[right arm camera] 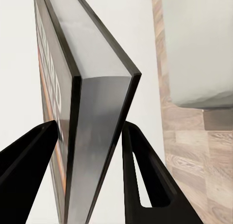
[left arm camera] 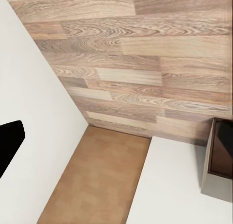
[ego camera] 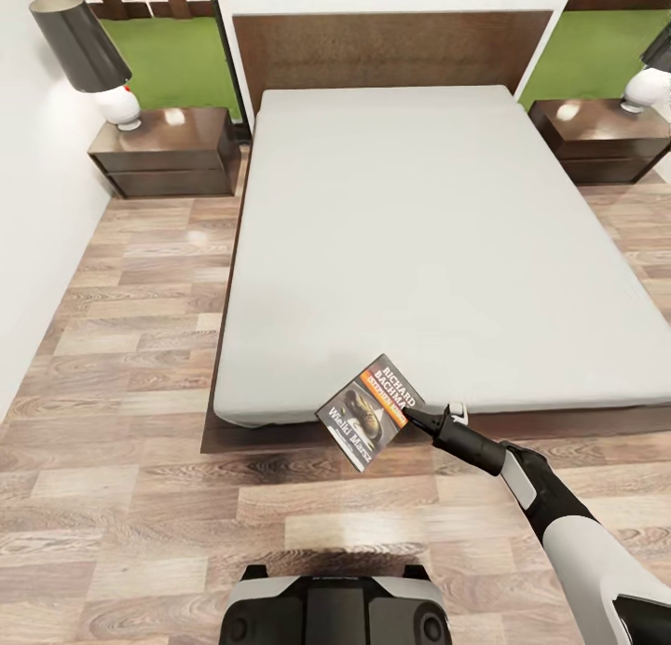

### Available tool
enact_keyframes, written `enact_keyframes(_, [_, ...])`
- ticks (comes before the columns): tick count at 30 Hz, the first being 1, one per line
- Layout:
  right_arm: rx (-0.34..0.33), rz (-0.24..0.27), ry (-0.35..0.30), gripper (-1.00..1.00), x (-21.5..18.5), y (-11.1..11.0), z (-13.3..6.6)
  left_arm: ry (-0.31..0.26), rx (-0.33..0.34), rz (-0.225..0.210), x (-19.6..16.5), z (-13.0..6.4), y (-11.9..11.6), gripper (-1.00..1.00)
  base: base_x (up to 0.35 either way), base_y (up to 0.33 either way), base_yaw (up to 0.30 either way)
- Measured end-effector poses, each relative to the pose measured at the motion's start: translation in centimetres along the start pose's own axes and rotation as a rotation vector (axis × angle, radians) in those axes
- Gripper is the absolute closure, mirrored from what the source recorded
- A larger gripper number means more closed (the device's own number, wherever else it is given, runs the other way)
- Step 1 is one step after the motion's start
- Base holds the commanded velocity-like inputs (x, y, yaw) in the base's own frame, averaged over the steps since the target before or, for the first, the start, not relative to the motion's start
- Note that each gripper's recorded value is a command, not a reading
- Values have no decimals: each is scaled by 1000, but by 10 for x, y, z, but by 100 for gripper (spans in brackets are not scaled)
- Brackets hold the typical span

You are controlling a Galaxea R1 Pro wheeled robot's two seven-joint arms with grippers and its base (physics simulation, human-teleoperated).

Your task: In the bedroom, move the book from the bed onto either nightstand, and place the two sandals side by side next to the bed.

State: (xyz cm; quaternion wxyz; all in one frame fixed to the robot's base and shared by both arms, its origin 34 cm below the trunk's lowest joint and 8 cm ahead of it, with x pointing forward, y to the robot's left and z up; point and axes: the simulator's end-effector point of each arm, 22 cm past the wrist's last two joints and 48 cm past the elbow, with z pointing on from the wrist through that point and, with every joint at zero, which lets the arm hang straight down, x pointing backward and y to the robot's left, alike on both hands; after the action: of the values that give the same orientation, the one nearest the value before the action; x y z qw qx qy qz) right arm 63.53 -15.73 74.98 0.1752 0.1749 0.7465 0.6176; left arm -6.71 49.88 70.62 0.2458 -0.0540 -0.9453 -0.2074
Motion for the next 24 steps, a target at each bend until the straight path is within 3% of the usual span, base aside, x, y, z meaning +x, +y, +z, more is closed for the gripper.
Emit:
enact_keyframes(10, [-7, -14, -1, 100, -3, 8, 1, 12, 21, 2, 18, -4, -12, -100, 0, 0, 0])
enact_keyframes(24, [-15, -30, -5, 100, -6, 19, 0, -18, 59, -14, 21, -10, -42, -100, 0, 0, 0])
